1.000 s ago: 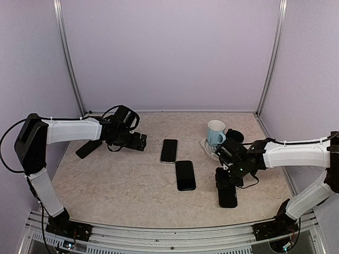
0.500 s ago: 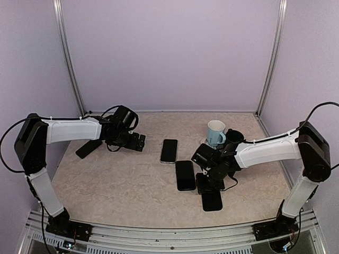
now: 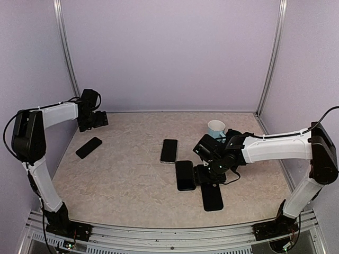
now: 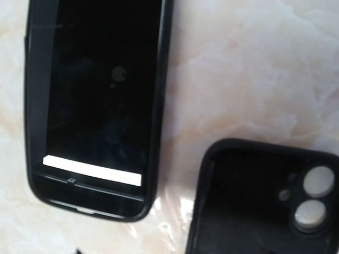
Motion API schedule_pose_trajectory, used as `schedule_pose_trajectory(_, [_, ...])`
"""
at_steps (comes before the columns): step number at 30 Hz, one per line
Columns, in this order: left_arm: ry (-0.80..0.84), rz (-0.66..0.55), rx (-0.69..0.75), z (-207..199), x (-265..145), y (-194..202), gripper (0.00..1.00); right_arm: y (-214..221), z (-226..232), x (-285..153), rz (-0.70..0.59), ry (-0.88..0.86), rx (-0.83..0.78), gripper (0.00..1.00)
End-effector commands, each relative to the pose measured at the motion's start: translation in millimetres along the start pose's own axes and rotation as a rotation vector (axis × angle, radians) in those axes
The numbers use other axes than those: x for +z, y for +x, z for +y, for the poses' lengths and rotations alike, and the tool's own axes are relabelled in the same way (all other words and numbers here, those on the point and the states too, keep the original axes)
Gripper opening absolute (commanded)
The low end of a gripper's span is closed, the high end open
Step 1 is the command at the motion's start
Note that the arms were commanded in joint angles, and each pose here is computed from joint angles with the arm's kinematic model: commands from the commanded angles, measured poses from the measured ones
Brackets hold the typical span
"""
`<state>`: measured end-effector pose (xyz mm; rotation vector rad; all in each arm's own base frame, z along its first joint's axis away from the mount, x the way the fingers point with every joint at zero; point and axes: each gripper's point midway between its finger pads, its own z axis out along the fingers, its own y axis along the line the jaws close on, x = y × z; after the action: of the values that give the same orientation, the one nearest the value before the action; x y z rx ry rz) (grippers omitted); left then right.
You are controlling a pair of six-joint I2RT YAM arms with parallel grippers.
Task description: Put the phone into the phone case
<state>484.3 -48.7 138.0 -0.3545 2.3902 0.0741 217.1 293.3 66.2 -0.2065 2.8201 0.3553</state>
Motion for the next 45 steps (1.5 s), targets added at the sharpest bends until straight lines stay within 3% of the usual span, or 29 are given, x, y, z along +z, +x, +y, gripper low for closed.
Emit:
schedule_pose_trajectory(1, [-0.11, 0.115, -0.13, 50, 26, 15, 0.99, -3, -3, -7, -0.023, 0.015, -0.042, 0.71])
schedule_pose_trajectory(10, [-0.265, 0.166, -0.169, 86, 44, 32, 0.99, -4, 1, -7, -0.027, -0.006, -0.06, 0.71])
schedule_pose_trajectory(29, [-0.268, 0.302, -0.433, 143, 67, 85, 0.99, -4, -3, -8, -0.03, 0.012, -0.085, 0.71])
schedule_pose_trajectory(36, [-0.237, 0.321, -0.423, 138, 69, 91, 0.99, -3, -3, -7, -0.029, 0.012, -0.086, 0.71])
schedule_pose_trajectory(45, [-0.14, 0.38, -0.337, 96, 59, 124, 0.91, -2, -6, -8, -0.025, 0.021, -0.091, 0.71])
